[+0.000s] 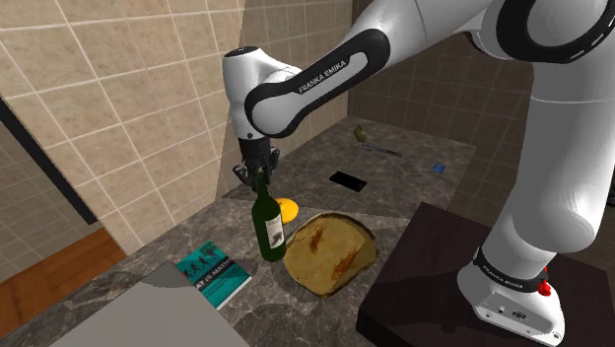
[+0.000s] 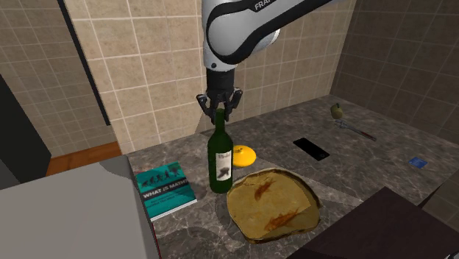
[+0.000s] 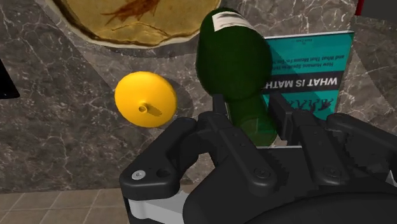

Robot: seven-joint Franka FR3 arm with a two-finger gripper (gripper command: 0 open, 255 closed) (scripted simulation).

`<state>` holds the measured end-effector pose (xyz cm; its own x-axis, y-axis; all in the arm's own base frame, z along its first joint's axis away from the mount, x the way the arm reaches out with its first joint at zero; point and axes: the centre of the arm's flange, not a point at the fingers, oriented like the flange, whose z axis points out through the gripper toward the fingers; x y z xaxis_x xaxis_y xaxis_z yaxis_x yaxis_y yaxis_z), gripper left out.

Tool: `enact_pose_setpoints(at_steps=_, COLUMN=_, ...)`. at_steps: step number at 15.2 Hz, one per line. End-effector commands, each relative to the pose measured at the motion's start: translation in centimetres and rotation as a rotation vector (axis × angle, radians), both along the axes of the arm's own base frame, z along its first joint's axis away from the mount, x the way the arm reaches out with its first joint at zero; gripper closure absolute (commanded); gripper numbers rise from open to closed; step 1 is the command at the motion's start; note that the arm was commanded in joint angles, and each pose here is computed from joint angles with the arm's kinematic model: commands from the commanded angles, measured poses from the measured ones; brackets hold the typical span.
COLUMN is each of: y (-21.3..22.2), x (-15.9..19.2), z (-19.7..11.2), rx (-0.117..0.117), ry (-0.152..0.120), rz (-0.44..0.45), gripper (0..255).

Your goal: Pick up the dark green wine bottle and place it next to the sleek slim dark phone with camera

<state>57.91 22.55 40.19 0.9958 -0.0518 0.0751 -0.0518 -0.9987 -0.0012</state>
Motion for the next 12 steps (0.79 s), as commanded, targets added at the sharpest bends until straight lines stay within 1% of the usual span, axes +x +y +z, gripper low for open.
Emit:
enact_pose_setpoints(at_steps=1, y=-2.3, x=1.1, z=0.1, rx=0.0, ry=-0.001, rz=0.002, gripper=255)
enact_pose_setpoints(at_steps=12, y=-15.9, x=6.3, z=0.2, rx=0.0, ry=-0.001, rz=0.002, gripper=255)
